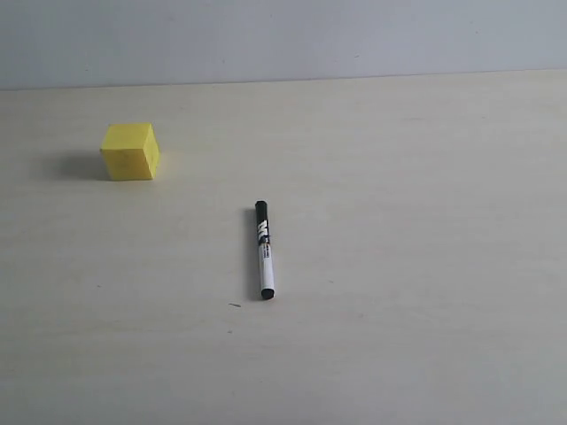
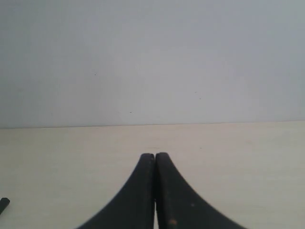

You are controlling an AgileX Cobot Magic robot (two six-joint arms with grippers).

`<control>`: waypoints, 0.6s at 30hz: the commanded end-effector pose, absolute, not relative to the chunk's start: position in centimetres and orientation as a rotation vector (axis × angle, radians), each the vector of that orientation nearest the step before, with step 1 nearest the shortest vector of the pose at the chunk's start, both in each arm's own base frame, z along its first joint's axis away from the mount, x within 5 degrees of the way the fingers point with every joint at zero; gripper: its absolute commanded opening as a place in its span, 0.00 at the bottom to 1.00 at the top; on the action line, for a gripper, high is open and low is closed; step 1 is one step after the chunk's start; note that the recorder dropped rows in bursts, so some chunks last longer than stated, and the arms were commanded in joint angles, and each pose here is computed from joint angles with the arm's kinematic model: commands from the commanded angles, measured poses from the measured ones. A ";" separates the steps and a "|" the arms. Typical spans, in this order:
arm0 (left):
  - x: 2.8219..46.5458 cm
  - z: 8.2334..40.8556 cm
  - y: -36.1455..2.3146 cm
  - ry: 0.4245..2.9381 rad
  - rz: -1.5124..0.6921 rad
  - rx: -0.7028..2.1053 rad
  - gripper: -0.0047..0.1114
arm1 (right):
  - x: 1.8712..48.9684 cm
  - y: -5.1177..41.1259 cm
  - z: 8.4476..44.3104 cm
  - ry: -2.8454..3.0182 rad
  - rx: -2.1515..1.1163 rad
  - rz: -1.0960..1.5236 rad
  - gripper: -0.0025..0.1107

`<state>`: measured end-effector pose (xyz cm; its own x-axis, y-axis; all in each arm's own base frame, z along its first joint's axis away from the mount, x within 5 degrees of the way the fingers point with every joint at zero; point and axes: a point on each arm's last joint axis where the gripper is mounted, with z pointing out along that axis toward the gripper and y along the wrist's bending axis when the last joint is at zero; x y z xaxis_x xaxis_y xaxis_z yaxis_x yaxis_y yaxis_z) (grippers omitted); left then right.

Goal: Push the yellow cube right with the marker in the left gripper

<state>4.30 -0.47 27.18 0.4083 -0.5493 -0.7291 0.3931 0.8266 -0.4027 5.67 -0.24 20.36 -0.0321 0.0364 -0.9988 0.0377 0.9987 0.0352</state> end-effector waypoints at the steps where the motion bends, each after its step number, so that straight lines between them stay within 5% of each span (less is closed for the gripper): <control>1: 6.3 35.4 -0.9 0.982 -0.607 -0.173 0.04 | 5.6 -0.3 20.3 1.599 0.060 -0.007 0.02; 4: 11.0 42.5 -2.4 1.210 -0.386 -0.006 0.04 | 5.6 -0.3 20.3 1.599 0.060 -0.007 0.02; 8: 14.9 46.4 -1.9 1.498 0.070 0.179 0.04 | 5.6 -0.3 20.3 1.599 0.060 -0.007 0.02; 18: 27.3 40.0 -2.9 2.356 0.221 0.049 0.05 | 5.6 -0.3 20.3 1.599 0.060 -0.007 0.02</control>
